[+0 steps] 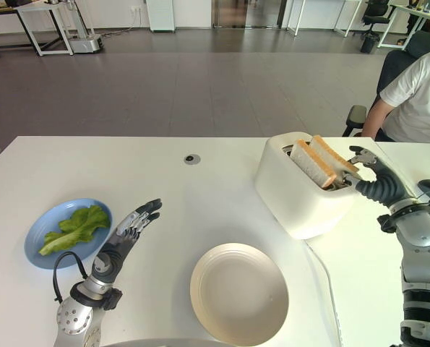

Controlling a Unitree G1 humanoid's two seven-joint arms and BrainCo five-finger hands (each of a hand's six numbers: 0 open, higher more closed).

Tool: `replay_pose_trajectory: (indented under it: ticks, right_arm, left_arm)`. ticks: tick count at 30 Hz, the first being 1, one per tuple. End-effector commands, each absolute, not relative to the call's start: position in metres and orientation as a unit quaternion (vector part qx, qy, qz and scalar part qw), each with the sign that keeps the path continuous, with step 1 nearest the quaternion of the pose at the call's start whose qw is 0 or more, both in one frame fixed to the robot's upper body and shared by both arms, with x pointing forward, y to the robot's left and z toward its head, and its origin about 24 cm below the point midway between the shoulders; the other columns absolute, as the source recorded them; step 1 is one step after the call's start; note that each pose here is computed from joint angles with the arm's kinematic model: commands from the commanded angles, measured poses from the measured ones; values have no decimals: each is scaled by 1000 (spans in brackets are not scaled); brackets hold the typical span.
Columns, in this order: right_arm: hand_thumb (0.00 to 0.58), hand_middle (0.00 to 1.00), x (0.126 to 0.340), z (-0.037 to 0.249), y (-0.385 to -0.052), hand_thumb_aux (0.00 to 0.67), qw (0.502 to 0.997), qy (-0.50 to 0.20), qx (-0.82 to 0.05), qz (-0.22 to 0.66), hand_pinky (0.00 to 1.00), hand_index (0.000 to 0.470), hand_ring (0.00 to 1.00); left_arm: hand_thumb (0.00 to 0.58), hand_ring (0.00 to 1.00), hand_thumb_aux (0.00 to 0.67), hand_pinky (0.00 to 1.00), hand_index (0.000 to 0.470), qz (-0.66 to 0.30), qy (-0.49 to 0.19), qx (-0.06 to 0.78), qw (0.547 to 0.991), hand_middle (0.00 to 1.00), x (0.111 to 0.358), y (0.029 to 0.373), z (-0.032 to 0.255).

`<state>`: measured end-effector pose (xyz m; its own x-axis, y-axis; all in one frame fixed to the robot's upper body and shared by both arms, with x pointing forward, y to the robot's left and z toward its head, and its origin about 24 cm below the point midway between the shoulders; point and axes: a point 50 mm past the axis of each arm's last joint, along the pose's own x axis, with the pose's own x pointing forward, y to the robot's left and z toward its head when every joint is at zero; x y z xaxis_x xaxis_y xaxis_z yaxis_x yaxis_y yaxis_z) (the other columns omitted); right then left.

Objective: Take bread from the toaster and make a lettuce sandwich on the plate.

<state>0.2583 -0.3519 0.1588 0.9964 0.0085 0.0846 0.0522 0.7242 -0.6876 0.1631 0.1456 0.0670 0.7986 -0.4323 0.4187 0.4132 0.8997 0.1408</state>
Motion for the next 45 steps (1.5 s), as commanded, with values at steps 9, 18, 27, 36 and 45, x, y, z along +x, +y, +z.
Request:
replay_pose_trajectory:
  ticks: [9, 18, 27, 36, 45]
  right_arm:
    - [580, 0, 216, 254, -312, 670, 911, -79, -128, 385, 0, 470, 0]
    - [580, 0, 194, 194, -251, 670, 793, 20, -150, 590, 0, 470, 0]
    - [580, 0, 199, 110, -203, 670, 769, 101, -238, 584, 0, 470, 0]
    - [0, 0, 217, 97, -192, 0, 796, 59, -302, 521, 0, 0, 0]
    - [0, 0, 219, 107, -186, 0, 822, 18, -271, 501, 0, 0, 0]
  left_arm:
    - [0, 0, 0, 0, 0, -132, -190, 225, 946, 0, 150, 197, 97]
    - [0, 0, 0, 0, 0, -42, -133, 362, 922, 0, 147, 255, 106]
    - [0, 0, 0, 0, 0, 60, -95, 415, 903, 0, 147, 300, 93]
    - [0, 0, 0, 0, 0, 66, -53, 469, 879, 0, 156, 312, 75]
    - [478, 0, 389, 0, 273, 41, 51, 581, 811, 0, 164, 331, 51]
